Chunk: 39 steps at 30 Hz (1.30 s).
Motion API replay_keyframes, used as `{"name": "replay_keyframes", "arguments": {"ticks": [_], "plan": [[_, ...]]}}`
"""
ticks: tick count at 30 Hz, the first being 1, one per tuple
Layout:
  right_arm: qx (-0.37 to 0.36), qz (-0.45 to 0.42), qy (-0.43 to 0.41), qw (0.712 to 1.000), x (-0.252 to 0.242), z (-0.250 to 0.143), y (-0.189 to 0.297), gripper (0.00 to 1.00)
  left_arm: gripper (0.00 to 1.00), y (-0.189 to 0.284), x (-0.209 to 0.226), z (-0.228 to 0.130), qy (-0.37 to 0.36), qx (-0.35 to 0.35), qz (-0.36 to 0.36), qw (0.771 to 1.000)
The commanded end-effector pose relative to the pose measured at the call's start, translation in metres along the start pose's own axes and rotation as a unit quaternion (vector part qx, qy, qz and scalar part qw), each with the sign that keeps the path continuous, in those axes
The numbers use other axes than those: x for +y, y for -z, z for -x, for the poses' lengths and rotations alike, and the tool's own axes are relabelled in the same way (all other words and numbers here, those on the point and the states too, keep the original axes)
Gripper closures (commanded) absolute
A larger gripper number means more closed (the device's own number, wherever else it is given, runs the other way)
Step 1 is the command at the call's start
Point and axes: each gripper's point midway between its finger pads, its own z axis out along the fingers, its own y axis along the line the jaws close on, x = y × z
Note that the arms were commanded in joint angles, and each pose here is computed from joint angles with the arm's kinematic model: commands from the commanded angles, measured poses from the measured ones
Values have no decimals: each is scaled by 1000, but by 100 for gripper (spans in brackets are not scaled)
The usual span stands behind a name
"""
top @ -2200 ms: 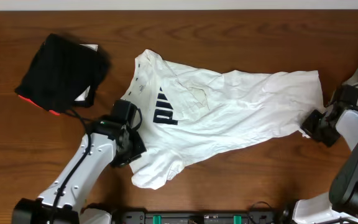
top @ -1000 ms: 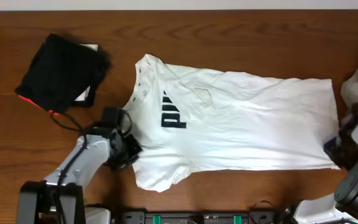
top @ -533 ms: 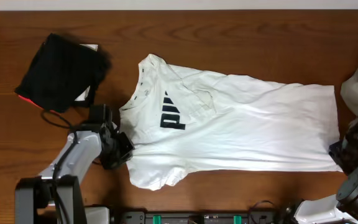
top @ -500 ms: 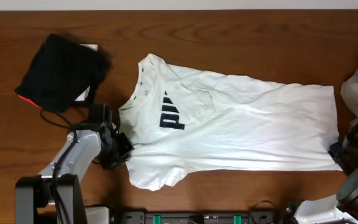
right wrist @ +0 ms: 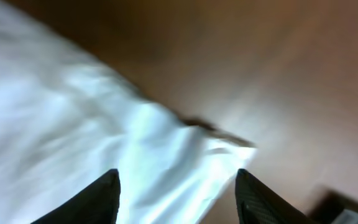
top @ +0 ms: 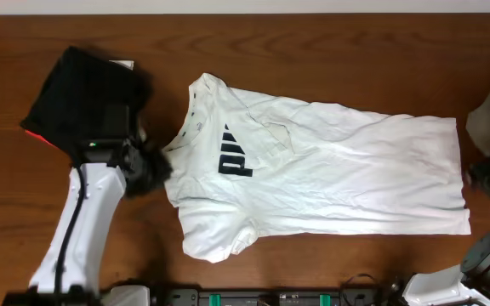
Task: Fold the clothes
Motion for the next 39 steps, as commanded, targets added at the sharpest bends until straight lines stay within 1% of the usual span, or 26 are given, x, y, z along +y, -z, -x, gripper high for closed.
{"name": "replay_keyframes", "arguments": {"ticks": [1,2,4,6,8,11,13,14,15,16,17,21,24,25,26,33,37,39], "plan": [[26,138,118,983,62,-14,24,44,71,25,-32,12,-55,-42,-38,997],[29,168,147,974,76,-19,31,44,71,30,-42,15,-69,-52,-48,995],[33,212,202,956,98,-30,40,44,63,38,-61,20,-96,-70,-66,991],[35,232,253,939,114,-43,45,44,60,45,-79,22,-133,-88,-83,984],[38,233,279,931,121,-53,47,44,58,50,-95,21,-166,-99,-96,976],[43,233,318,918,133,-69,48,41,58,53,-113,13,-192,-103,-112,970],[43,226,336,913,137,-75,48,35,57,52,-123,4,-210,-99,-118,966],[41,220,340,913,137,-75,47,31,58,50,-127,1,-217,-97,-118,964],[38,213,342,914,136,-75,46,14,58,47,-131,-1,-225,-97,-115,963],[36,207,343,916,135,-74,46,9,58,44,-136,-2,-232,-99,-115,961],[35,204,343,916,135,-73,45,8,58,40,-141,-3,-238,-100,-117,959],[25,202,339,918,134,-67,45,9,58,23,-171,-6,-266,-105,-137,949],[16,202,318,926,135,-59,44,8,58,3,-193,-8,-283,-106,-149,942],[15,203,316,927,135,-58,44,7,58,-4,-197,-10,-287,-102,-150,941],[13,203,317,926,135,-58,44,1,57,-11,-201,-12,-291,-98,-149,940],[14,203,318,926,135,-58,44,1,58,-61,-212,-25,-306,-66,-136,940],[13,202,318,926,135,-58,44,1,59,-76,-219,-34,-307,-58,-135,940],[13,200,318,927,134,-58,44,1,59,-81,-220,-35,-307,-68,-121,942]]}}
